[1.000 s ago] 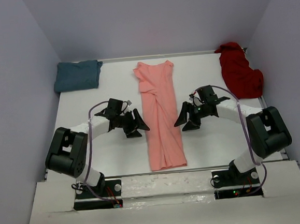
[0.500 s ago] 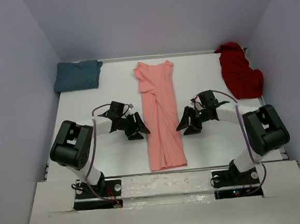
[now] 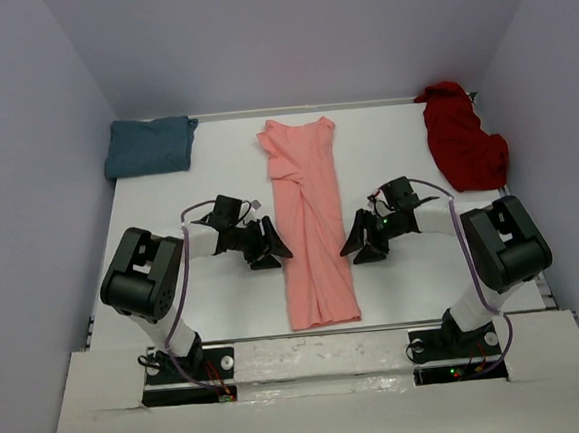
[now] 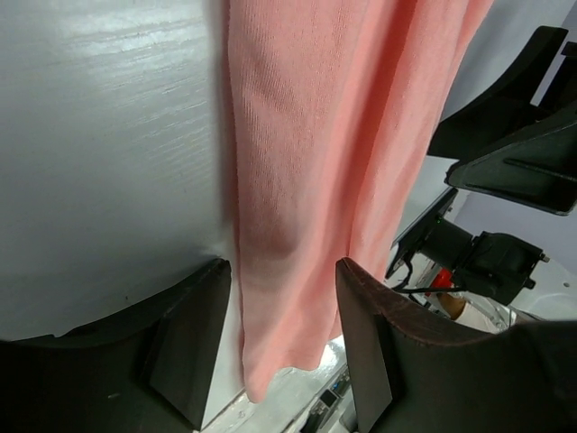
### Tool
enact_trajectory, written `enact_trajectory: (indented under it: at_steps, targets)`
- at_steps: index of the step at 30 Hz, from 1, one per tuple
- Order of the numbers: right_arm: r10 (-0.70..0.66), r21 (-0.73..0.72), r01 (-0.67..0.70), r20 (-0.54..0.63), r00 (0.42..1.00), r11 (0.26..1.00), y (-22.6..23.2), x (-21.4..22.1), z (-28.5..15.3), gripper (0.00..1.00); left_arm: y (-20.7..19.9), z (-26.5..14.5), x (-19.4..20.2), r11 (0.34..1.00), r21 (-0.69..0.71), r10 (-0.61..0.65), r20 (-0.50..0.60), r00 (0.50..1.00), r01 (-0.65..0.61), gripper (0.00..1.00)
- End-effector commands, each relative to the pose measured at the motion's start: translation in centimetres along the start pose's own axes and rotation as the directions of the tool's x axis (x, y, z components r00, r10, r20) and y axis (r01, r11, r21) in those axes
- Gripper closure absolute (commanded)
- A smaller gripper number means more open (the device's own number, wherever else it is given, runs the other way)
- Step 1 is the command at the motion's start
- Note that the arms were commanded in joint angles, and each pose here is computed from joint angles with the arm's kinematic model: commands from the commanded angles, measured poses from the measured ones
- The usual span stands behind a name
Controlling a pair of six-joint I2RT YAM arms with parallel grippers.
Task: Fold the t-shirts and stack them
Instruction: Fold the tshirt
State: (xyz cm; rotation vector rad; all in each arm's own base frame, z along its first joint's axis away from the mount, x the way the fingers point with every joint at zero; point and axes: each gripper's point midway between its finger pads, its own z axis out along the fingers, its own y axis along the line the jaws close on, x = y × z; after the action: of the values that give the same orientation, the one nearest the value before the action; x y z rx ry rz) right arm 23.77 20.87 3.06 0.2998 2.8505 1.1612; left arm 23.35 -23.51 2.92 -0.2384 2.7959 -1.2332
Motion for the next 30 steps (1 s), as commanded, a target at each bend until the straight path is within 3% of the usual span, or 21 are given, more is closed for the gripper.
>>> enact_trajectory:
  at_steps: [1,10,16,17,20,24,30]
  targets:
    - [-0.016,0.046,0.014,0.045,0.999,0.999,-1.2,-1.5,0.8,0.41,2.9,1.1,0.5,0.993,-0.116,-0.009,-0.012,1.000,0.007,0.36]
    - [-0.003,0.055,0.001,0.037,0.999,0.998,-1.6,-1.5,1.2,0.50,3.4,1.6,0.6,0.985,-0.173,-0.009,-0.031,0.999,0.003,0.41]
    - [0.010,0.071,-0.013,0.035,0.999,0.997,-2.1,-1.5,1.4,0.74,4.1,1.7,1.4,0.981,-0.195,-0.023,-0.059,0.998,0.011,0.69]
    - [0.011,0.071,-0.013,0.033,0.999,0.997,-2.1,-1.5,1.4,0.85,4.2,1.6,1.4,0.980,-0.201,-0.023,-0.059,0.998,0.011,0.73]
    - [0.013,0.080,-0.016,0.031,0.999,0.997,-2.3,-1.5,1.5,1.00,4.6,1.6,1.7,0.976,-0.218,-0.030,-0.070,0.997,0.014,0.77]
    - [0.002,0.103,-0.006,0.040,0.999,0.995,-2.4,-1.9,1.3,1.00,5.4,1.4,2.0,0.968,-0.251,-0.036,-0.079,0.996,0.015,0.84]
    - [-0.009,0.144,0.003,0.037,0.999,0.990,-3.1,-1.9,1.2,1.00,6.8,1.0,2.0,0.951,-0.307,-0.050,-0.078,0.996,0.024,0.85]
